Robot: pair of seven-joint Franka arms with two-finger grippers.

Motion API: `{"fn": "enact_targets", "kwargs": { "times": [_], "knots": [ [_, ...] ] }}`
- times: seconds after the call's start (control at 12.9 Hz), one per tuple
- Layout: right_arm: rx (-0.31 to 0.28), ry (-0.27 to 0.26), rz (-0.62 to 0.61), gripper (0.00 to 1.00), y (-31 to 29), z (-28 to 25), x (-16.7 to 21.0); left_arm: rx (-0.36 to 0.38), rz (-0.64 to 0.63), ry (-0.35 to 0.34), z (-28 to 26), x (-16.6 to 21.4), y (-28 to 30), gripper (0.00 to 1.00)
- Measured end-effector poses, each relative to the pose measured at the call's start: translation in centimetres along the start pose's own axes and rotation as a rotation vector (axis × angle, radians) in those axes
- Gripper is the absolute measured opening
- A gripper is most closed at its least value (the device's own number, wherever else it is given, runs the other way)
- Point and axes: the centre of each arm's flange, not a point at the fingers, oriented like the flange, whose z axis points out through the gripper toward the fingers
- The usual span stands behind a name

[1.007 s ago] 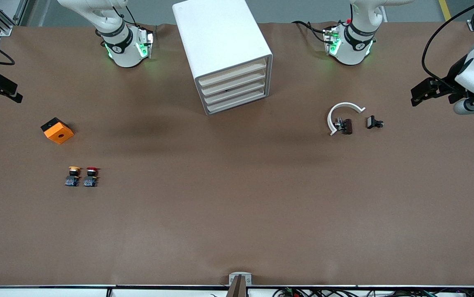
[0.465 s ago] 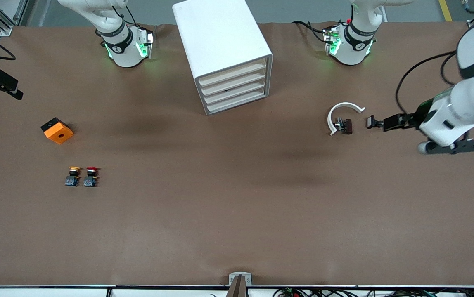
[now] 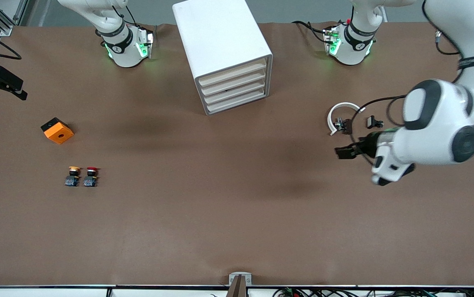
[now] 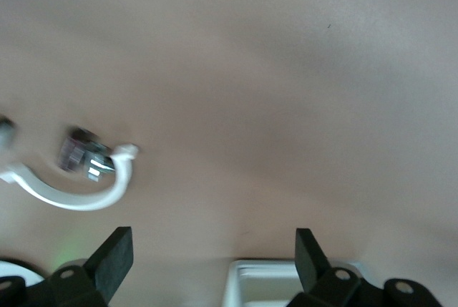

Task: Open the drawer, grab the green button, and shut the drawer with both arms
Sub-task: 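Reach the left gripper to the cabinet's drawer handle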

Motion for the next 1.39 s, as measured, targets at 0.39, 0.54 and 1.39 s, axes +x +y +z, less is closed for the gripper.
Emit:
{"fn": "enact_targets", "kwargs": {
  "times": [0.39, 0.54, 1.39],
  "knots": [
    [-0.001, 0.002, -0.001, 1.0, 0.0, 0.0, 0.0, 0.064, -0.338, 0.003, 10.0, -5.6, 9.8, 1.0],
    [-0.002, 0.007, -0.001, 1.0, 0.0, -0.1, 0.0, 0.101, -0.454, 0.0, 14.6, -7.6, 12.8, 1.0],
    [-0.004, 0.031, -0.027, 1.0, -1.4, -1.3, -0.5, 0.348, -1.137, -0.36, 27.5, -13.6, 15.7, 1.0]
  ]
}}
